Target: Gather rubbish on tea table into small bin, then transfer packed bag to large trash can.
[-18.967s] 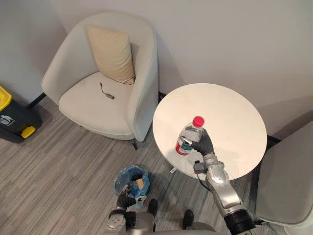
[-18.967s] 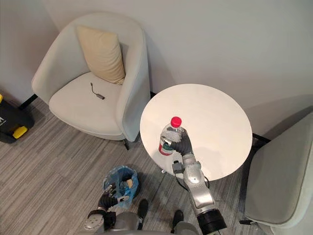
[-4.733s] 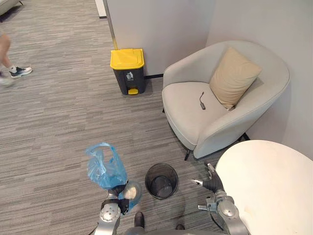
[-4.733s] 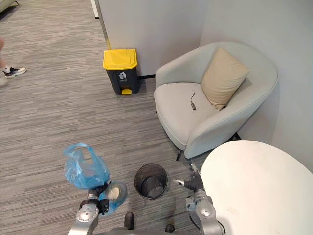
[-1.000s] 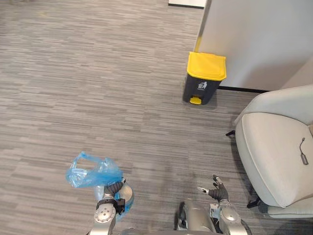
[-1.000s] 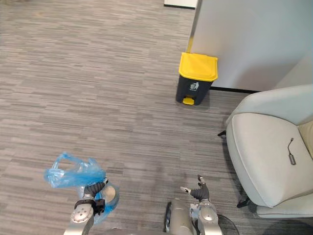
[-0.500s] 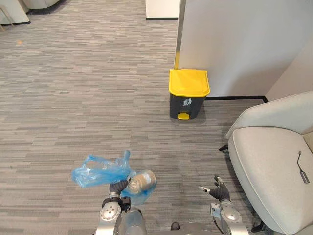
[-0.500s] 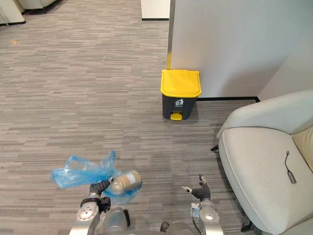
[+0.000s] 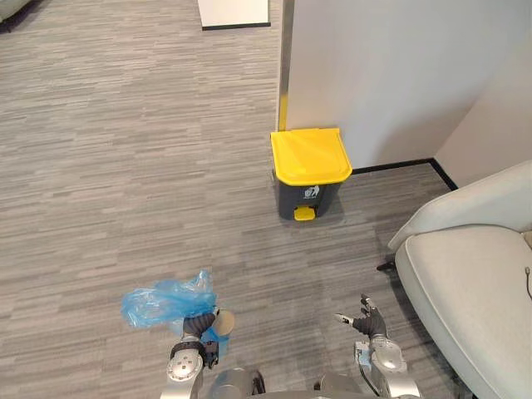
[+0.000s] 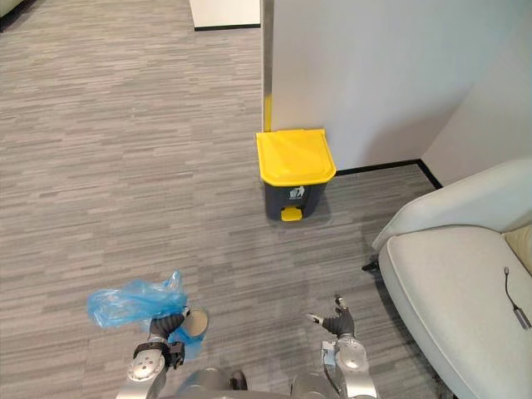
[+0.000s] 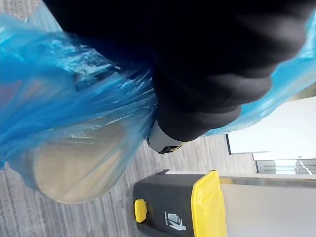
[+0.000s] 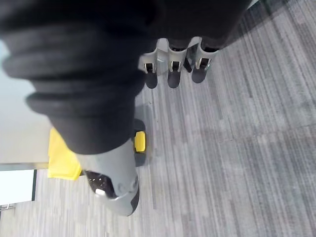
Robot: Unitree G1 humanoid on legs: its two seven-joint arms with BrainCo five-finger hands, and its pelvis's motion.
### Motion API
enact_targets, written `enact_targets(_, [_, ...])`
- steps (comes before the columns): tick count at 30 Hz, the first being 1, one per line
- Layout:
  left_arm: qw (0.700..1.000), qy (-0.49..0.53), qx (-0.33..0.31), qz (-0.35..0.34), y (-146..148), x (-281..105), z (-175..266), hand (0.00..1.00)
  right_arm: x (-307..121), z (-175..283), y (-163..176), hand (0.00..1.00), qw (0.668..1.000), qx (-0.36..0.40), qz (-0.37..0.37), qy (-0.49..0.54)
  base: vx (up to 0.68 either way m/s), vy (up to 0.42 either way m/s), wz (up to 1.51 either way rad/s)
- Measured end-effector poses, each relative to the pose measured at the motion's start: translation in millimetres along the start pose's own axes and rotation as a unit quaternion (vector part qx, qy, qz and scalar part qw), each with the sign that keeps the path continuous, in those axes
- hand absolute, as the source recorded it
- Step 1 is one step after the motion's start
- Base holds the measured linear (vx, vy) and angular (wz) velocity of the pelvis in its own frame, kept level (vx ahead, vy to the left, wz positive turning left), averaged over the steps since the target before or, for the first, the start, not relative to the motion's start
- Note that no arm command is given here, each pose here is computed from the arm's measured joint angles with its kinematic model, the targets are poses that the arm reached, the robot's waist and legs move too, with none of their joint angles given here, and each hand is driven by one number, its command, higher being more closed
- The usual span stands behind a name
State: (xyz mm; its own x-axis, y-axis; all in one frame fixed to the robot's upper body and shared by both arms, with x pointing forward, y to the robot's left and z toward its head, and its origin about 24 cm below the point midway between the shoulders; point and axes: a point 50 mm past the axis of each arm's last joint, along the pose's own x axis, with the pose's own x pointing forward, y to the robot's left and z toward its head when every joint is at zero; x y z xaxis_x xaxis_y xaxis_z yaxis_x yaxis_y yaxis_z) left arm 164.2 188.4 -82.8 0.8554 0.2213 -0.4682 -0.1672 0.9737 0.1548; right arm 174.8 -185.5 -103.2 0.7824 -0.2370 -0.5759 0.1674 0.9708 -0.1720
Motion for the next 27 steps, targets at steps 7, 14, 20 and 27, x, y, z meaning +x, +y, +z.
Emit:
enact_targets(7, [1.0,-0.003,-0.007,0.004,3,6,4,1.0,2,1,-5,0.0,1.0,-0.007,-0.004,-0.001,0.38,-0.126,0.13])
enact_targets(14, [0.999,0.005,-0.042,-0.006,-17,8,4,1.0,-2,-8,-9,0.0,1.0,-0.011,-0.009,0.016,0.4,-0.208,0.28])
enact_targets(20, [0.999,0.01,-0.042,-0.002,-13,1,-1,1.0,-3,-1,0,0.0,1.0,0.009,0.001,0.0,0.24,-0.029,-0.23])
enact_targets(27, [0.999,0.022,-0.034,0.008,-6,1,-7,1.0,0,-6,-8,0.0,0.999,0.015,-0.021,0.019,0.31,0.196,-0.35])
